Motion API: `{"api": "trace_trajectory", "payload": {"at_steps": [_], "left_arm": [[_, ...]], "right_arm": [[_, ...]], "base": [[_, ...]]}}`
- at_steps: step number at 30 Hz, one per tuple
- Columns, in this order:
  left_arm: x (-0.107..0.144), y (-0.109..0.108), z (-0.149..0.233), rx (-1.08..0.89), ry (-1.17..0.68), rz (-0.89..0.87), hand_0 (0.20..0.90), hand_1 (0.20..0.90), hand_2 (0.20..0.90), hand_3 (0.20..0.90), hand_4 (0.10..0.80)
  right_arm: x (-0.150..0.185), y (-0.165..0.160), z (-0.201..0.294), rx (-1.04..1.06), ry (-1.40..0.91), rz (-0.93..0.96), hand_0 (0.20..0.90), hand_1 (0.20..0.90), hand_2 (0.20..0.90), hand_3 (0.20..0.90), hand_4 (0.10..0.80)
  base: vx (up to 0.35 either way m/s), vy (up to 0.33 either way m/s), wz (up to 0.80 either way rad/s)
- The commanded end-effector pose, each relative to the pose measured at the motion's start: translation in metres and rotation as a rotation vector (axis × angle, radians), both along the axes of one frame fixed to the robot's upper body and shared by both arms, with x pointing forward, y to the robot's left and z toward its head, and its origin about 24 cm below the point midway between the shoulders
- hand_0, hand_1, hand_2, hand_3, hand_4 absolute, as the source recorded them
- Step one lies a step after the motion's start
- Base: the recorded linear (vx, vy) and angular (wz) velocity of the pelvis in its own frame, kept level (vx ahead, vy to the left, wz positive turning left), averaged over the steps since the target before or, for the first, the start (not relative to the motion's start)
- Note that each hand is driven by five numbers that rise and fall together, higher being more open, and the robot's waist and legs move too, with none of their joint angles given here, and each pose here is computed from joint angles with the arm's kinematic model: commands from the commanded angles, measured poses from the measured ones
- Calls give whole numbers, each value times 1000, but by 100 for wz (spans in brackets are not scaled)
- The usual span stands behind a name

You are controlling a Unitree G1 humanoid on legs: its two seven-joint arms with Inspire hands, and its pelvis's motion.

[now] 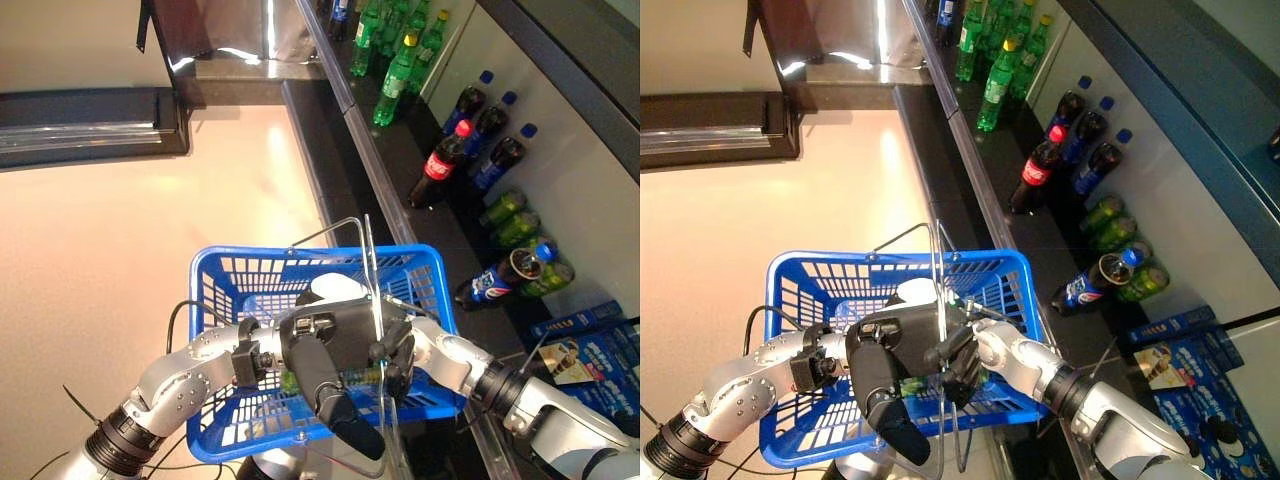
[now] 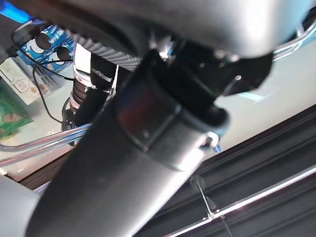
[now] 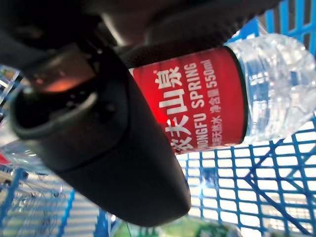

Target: Pick up the drink and place into the basket.

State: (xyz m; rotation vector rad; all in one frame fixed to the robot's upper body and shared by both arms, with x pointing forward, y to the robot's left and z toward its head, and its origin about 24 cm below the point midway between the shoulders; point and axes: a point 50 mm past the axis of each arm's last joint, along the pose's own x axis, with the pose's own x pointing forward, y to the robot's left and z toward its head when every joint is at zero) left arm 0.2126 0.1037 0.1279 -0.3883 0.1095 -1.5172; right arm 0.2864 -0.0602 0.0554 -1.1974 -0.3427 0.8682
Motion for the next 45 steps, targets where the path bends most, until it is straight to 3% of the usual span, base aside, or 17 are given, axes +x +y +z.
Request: {"api": "trace_trajectory", "payload": {"at_steps": [1, 24, 25, 26, 27, 28, 45], "left_arm": [[-44, -35, 77, -498, -267, -447, 300, 300, 300, 200, 100], [-51, -40, 92, -525, -313, -531, 300, 300, 300, 200, 100], [-52, -41, 92, -524, -315, -532, 300, 300, 300, 200, 100], [-52, -41, 93, -524, -315, -532, 300, 300, 300, 200, 100], [-52, -41, 93, -525, -317, -530, 300, 300, 300, 200, 100], [-52, -41, 93, -524, -317, -530, 300, 300, 300, 200, 100], [-52, -43, 95, -516, -323, -514, 300, 300, 300, 200, 100]], "right_arm": [[-2, 40, 53, 152, -183, 189, 300, 300, 300, 200, 100], [2, 47, -4, 90, 103, -8, 300, 300, 300, 200, 100], [1, 48, -6, 88, 111, -14, 540, 540, 540, 480, 380], [1, 48, -6, 87, 114, -15, 691, 691, 691, 656, 556], [1, 48, -9, 79, 130, -18, 834, 834, 834, 823, 723], [0, 49, -10, 73, 142, -21, 900, 900, 900, 900, 800], [-1, 48, -17, 49, 174, -44, 900, 900, 900, 900, 800]], "base": [[0, 0, 0], [0, 0, 0], [0, 0, 0], [0, 0, 0], [0, 0, 0], [0, 0, 0], [0, 0, 0]]}}
